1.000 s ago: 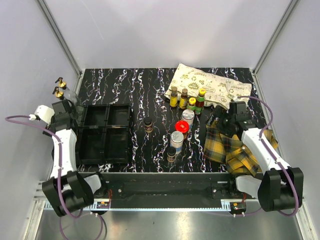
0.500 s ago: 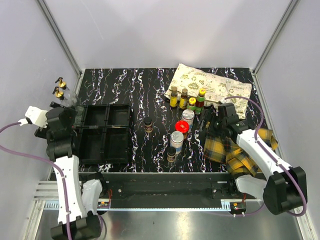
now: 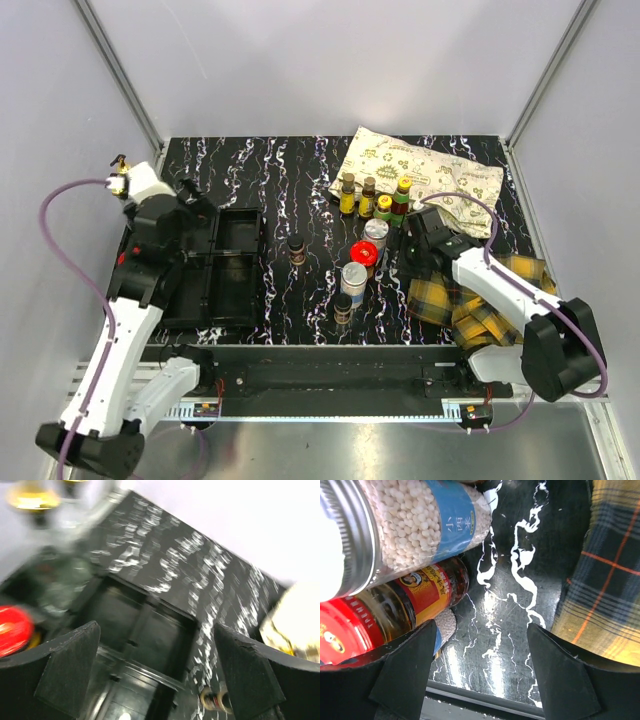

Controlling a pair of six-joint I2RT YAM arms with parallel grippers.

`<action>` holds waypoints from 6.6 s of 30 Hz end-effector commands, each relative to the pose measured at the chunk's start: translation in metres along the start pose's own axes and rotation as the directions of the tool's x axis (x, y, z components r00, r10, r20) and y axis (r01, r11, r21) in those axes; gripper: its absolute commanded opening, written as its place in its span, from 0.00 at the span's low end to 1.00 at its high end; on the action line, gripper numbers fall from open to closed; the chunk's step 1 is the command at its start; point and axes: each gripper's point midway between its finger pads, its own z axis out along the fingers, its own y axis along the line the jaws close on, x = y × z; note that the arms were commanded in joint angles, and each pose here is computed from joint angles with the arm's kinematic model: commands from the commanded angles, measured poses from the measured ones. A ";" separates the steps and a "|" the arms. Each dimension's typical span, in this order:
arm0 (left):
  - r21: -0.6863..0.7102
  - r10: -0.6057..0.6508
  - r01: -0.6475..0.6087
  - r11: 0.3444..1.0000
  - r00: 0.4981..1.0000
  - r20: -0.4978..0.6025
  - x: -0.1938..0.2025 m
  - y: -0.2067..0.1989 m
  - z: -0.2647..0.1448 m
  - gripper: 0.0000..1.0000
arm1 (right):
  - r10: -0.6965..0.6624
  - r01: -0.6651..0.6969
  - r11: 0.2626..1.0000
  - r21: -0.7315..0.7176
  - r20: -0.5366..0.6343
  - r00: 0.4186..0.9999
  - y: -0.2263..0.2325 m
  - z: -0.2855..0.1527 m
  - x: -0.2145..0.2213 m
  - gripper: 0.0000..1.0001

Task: Organize the condiment bottles
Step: Pick up the bottle from the center of the board, then place the bottle in the storage box.

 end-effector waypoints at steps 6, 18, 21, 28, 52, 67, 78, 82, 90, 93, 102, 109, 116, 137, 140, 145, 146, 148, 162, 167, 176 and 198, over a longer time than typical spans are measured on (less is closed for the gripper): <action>0.501 0.200 -0.145 0.853 0.978 -0.058 0.037 -0.131 -0.014 0.99 | 0.060 -0.054 0.998 -0.040 0.157 0.986 0.023 0.010 -0.025 0.80; 0.818 0.388 -0.136 0.559 0.915 -0.113 0.113 -0.222 -0.049 0.99 | 0.102 -0.070 0.985 -0.160 0.199 0.975 0.047 0.025 -0.033 0.80; 0.857 0.431 -0.114 0.503 0.893 -0.133 0.133 -0.236 -0.055 0.99 | 0.109 -0.071 0.977 -0.202 0.182 0.977 0.056 0.029 -0.030 0.80; 0.908 0.527 -0.083 0.411 0.834 -0.162 0.176 -0.259 -0.069 0.99 | 0.098 -0.066 0.970 -0.236 0.127 0.987 0.067 0.040 -0.020 0.80; 0.794 0.699 -0.286 0.537 0.677 -0.230 0.252 -0.262 -0.045 0.92 | 0.158 -0.139 0.986 -0.089 0.268 0.950 0.022 -0.007 -0.026 0.85; 0.824 0.735 -0.251 0.508 0.625 -0.263 0.280 -0.262 -0.052 0.90 | 0.156 -0.147 0.988 -0.055 0.266 0.951 0.012 -0.006 -0.020 0.87; 0.808 0.749 -0.273 0.522 0.599 -0.282 0.290 -0.254 -0.047 0.73 | 0.154 -0.148 0.988 -0.041 0.262 0.953 0.010 -0.003 -0.019 0.87; 0.801 0.751 -0.284 0.527 0.596 -0.284 0.288 -0.252 -0.046 0.65 | 0.150 -0.146 0.989 -0.035 0.258 0.954 0.010 -0.001 -0.019 0.87; 0.735 0.748 -0.365 0.571 0.599 -0.284 0.277 -0.246 -0.031 0.23 | 0.147 -0.144 0.989 -0.030 0.258 0.955 0.009 -0.001 -0.020 0.88; 0.693 0.749 -0.410 0.593 0.597 -0.288 0.270 -0.241 -0.023 0.01 | 0.148 -0.144 0.989 -0.034 0.259 0.954 0.010 -0.002 -0.020 0.88; 0.648 0.705 -0.430 0.628 0.668 -0.240 0.230 -0.247 -0.022 0.00 | 0.148 -0.147 0.989 -0.025 0.256 0.955 0.007 -0.001 -0.017 0.88; 0.694 0.649 -0.358 0.624 0.733 -0.204 0.192 -0.261 -0.044 0.00 | 0.149 -0.147 0.989 -0.029 0.263 0.953 0.007 -0.003 -0.018 0.88; 0.743 0.602 -0.302 0.597 0.781 -0.166 0.157 -0.266 -0.068 0.00 | 0.148 -0.146 0.989 -0.029 0.265 0.953 0.006 -0.004 -0.018 0.88; 0.453 0.446 -0.340 0.824 0.883 -0.149 0.057 -0.152 -0.081 0.00 | 0.123 -0.116 0.992 -0.042 0.299 0.946 0.004 -0.015 -0.020 0.90; 0.372 0.418 -0.338 0.865 0.894 -0.159 0.052 -0.131 -0.074 0.00 | 0.108 -0.103 0.994 -0.035 0.298 0.948 0.004 -0.014 -0.021 0.91; 0.232 0.374 -0.327 0.916 0.906 -0.199 0.049 -0.089 -0.053 0.00 | 0.086 -0.084 0.996 -0.019 0.287 0.954 0.004 -0.010 -0.021 0.91; 0.211 0.370 -0.328 0.921 0.905 -0.209 0.050 -0.081 -0.052 0.00 | 0.083 -0.082 0.997 -0.013 0.282 0.956 0.003 -0.008 -0.020 0.91; 0.177 0.344 -0.312 0.934 0.917 -0.202 0.044 -0.065 -0.052 0.00 | 0.080 -0.079 0.997 -0.014 0.283 0.956 0.003 -0.008 -0.020 0.91; -0.201 0.235 -0.277 0.940 0.949 -0.212 0.027 0.047 -0.055 0.00 | 0.058 -0.059 0.998 -0.004 0.269 0.961 0.004 -0.002 -0.023 0.92; -0.270 0.215 -0.264 0.926 0.957 -0.197 0.020 0.066 -0.058 0.00 | 0.058 -0.061 0.998 0.001 0.268 0.962 -0.001 -0.002 -0.020 0.92; -0.350 0.160 -0.207 0.914 0.974 -0.159 0.001 0.082 -0.057 0.00 | 0.074 -0.062 0.997 -0.051 0.278 0.958 0.003 -0.011 -0.029 0.93; -0.567 -0.048 -0.036 0.823 0.990 -0.134 0.009 0.167 -0.026 0.00 | 0.113 -0.100 0.992 -0.072 0.206 0.972 -0.020 0.008 -0.027 0.93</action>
